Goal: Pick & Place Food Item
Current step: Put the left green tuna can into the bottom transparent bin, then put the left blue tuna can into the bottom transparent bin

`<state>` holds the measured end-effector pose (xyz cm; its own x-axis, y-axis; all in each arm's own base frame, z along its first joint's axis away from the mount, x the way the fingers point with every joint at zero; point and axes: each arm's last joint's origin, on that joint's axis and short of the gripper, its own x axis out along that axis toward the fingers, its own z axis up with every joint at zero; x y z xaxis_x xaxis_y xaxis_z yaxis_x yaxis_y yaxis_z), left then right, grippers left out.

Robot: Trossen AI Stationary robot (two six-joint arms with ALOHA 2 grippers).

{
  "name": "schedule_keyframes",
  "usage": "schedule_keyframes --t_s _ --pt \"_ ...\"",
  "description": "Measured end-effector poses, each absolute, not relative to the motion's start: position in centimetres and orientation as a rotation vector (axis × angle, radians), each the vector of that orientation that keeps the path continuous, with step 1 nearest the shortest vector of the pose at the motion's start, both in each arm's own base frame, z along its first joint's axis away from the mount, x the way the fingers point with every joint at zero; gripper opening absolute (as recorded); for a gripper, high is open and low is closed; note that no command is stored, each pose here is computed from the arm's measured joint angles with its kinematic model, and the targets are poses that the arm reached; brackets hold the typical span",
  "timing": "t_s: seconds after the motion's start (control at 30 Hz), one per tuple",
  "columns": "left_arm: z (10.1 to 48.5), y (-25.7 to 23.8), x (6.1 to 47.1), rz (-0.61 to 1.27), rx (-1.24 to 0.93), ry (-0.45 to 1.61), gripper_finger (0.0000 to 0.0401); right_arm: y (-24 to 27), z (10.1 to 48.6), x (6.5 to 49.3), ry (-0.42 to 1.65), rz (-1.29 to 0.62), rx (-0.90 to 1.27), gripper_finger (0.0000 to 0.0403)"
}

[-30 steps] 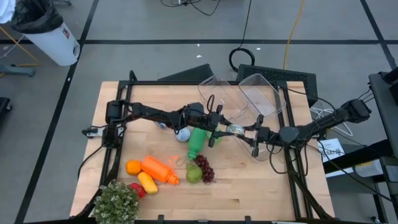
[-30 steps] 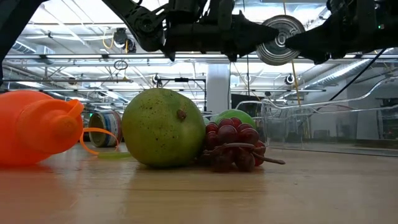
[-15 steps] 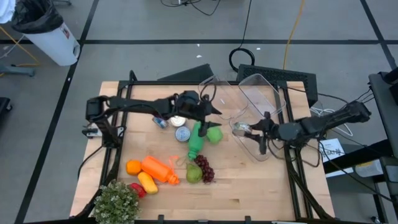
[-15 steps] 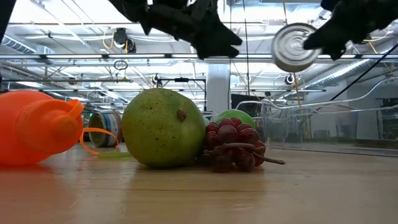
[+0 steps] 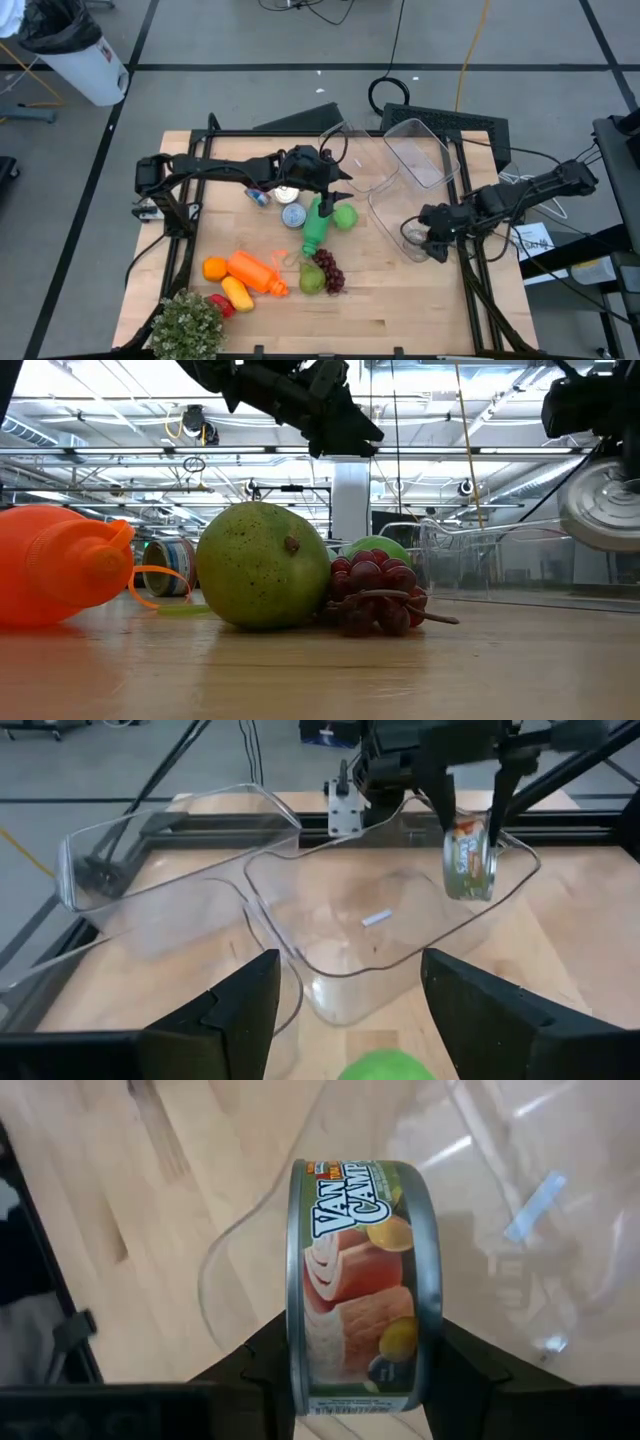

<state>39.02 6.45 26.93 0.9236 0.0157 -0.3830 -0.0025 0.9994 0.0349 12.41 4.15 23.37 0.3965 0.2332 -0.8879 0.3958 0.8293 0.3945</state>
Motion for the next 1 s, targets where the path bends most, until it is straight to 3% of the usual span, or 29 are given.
schedule_keyframes --t_s 0.5,0.77,1.0 --pt "26.9 6.5 39.0 0.025 0.061 0.399 0.0219 4.6 19.9 15.0 1.373 -0.003 0.383 0.0146" --pt "26.7 6.5 38.9 0.025 0.057 0.417 0.0227 4.8 19.4 15.8 1.343 0.036 0.352 0.0283" --pt "26.7 6.5 38.9 0.025 0.055 0.422 0.0213 4.9 20.2 16.2 1.295 0.053 0.364 0.0326"
